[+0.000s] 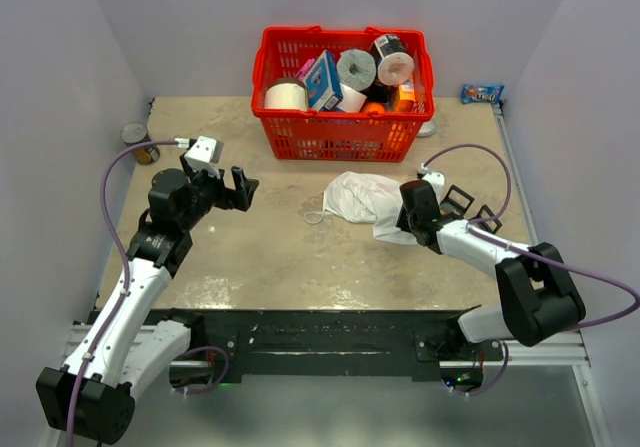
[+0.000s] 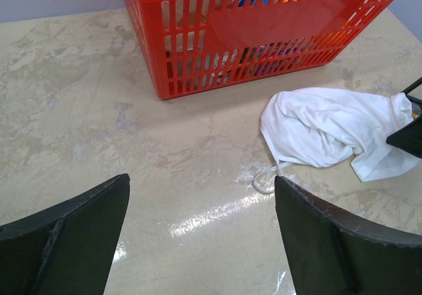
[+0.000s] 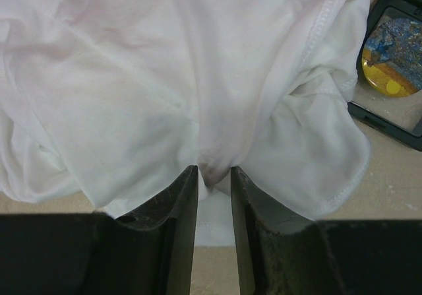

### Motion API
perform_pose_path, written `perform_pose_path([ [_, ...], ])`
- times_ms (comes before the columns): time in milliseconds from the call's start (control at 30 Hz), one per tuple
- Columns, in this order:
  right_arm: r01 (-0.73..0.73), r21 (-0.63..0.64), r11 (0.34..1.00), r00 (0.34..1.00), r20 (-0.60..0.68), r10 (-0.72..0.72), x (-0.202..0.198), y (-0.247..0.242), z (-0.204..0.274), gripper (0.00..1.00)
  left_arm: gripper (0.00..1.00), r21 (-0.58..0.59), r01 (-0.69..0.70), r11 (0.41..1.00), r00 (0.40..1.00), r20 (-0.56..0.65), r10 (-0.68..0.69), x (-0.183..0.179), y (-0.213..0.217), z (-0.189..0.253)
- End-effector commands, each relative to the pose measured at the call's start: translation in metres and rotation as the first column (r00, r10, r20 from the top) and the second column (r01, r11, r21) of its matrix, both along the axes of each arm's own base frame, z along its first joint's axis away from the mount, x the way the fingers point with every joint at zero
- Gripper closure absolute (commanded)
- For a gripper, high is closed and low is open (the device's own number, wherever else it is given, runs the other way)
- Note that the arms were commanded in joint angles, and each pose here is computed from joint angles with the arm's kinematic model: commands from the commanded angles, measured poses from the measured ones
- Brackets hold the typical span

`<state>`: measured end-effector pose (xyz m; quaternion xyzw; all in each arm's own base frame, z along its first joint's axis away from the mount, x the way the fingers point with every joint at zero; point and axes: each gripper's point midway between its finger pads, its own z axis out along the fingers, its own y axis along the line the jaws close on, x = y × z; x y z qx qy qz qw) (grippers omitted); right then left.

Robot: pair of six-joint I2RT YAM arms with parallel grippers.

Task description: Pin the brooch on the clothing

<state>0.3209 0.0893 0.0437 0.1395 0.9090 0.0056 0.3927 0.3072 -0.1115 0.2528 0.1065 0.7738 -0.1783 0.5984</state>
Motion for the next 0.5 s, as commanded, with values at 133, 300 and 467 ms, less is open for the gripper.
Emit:
perform_pose_path([
  [133, 0.021, 0.002, 1.000, 0.995, 0.093, -0.021, 0.020, 0.002, 0.029, 0.78, 0.05, -0.017, 0.015, 1.000, 0.999, 0.043, -0.014, 0.000, -0.004, 0.011],
  [300, 0.012, 0.003, 1.000, 0.997, 0.082, -0.012, 0.020, 0.004, 0.026, 0.96, 0.05, -0.017, 0.013, 1.000, 0.999, 0.041, -0.013, 0.001, -0.003, 0.010],
  [467, -0.041, 0.044, 0.998, 0.995, 0.095, 0.036, 0.017, 0.020, 0.033, 1.00, 0.05, -0.016, 0.012, 1.000, 0.999, 0.040, -0.011, 0.001, -0.003, 0.010],
])
